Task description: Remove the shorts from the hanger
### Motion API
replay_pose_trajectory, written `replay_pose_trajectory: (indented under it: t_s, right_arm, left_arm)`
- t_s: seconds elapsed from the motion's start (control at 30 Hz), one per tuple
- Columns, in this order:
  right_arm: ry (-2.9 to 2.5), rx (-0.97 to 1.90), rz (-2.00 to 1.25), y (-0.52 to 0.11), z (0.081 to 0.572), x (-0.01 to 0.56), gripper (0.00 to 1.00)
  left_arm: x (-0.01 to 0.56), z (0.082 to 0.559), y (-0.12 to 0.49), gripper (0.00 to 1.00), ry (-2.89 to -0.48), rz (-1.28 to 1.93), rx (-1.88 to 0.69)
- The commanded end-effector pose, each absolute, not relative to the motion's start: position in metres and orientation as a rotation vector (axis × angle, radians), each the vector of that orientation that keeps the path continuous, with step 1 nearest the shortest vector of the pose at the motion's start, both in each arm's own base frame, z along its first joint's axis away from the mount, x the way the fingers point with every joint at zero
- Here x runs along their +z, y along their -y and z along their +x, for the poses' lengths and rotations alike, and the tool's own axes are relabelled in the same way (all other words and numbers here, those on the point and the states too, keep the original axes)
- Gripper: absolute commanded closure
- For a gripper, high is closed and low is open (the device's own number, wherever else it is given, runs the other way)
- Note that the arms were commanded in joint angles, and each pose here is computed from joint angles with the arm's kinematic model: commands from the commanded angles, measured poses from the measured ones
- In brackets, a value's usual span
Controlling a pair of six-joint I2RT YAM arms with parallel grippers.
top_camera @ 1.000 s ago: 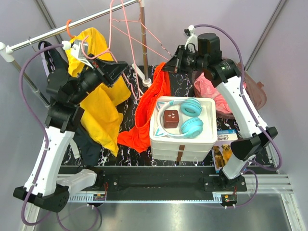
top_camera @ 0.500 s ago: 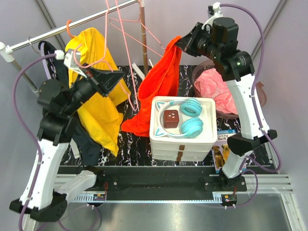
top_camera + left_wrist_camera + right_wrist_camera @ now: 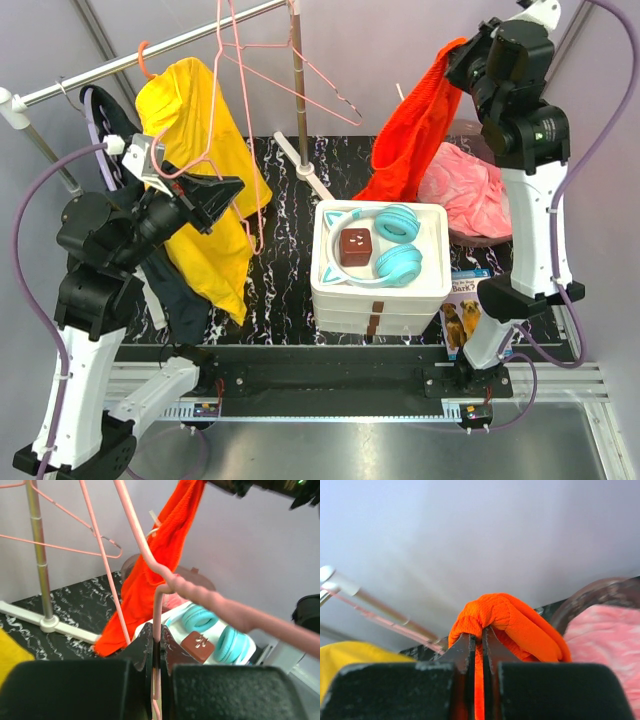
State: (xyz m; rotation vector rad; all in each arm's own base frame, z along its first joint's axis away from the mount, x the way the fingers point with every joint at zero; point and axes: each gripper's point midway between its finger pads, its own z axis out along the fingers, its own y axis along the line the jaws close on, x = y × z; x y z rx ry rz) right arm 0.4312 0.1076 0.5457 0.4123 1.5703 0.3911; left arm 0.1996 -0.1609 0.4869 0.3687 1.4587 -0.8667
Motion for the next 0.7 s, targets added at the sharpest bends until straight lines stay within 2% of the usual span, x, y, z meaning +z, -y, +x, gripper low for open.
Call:
replay_pose_trajectory:
  t_s: [0.0, 0.47, 0.67]
  right_arm:
    - [-1.271, 0.165, 0.486, -0.037, 0.379, 0.631, 1.0]
    - [-0.836, -0.178, 0.508, 0.028, 0.332, 0.735, 1.0]
    - [-0.749, -0.242, 0.5, 0.04, 0.348, 0.744, 1.0]
  left_arm:
    - [0.496, 0.19, 0.148, 1.0, -1.402, 0.42, -0.742]
    - [0.481, 0.179, 0.142, 1.0, -1.427, 0.516, -0.602]
    - [0.478, 0.184, 0.137, 1.0, -1.441, 0.507, -0.558]
